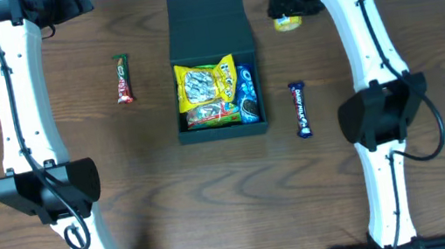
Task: Pack container
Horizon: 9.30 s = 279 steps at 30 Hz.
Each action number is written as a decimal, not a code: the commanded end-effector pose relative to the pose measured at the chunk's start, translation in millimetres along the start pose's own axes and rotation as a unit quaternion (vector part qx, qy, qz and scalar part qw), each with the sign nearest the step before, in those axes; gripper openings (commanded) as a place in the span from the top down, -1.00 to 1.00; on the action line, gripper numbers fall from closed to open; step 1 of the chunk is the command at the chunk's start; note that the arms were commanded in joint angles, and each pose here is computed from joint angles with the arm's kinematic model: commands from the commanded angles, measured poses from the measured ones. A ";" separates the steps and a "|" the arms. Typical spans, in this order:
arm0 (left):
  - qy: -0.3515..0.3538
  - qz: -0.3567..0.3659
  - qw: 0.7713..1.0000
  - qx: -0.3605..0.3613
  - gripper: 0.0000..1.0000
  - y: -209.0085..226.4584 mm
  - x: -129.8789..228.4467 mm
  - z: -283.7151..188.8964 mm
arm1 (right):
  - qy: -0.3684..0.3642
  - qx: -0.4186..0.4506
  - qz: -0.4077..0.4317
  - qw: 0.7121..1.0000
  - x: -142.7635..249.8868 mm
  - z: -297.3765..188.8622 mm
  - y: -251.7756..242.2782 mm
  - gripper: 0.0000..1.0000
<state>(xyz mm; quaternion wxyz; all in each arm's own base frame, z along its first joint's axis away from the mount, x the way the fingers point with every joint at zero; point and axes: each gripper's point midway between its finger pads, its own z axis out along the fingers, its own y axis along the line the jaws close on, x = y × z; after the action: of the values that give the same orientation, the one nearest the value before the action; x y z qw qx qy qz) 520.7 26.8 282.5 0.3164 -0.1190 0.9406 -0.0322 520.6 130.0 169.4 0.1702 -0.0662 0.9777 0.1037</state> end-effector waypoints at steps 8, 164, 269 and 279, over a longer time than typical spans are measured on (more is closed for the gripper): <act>-0.015 0.014 1.000 -0.008 -0.90 11.2 -9.6 1.7 | 0.064 -0.148 -0.342 0.926 70.0 -12.5 142.9 0.73; 0.244 0.085 0.963 0.079 0.88 -262.3 256.9 16.5 | -0.072 0.072 0.180 0.978 -4.6 -82.5 -162.6 -0.98; 0.022 -0.110 0.994 -0.005 -0.90 -21.1 25.5 3.4 | 0.141 0.060 0.091 0.984 106.4 71.3 69.5 0.78; 0.023 -0.109 0.994 -0.005 -0.90 -21.0 25.9 3.3 | 0.136 0.056 0.080 0.986 110.6 93.3 66.7 -0.05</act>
<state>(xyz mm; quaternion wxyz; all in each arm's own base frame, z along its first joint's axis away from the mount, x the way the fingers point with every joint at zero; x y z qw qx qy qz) 508.3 -0.3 254.1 0.2739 -0.2298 0.9317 -0.0637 434.5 205.8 54.1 0.0186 0.0142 0.9979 0.0596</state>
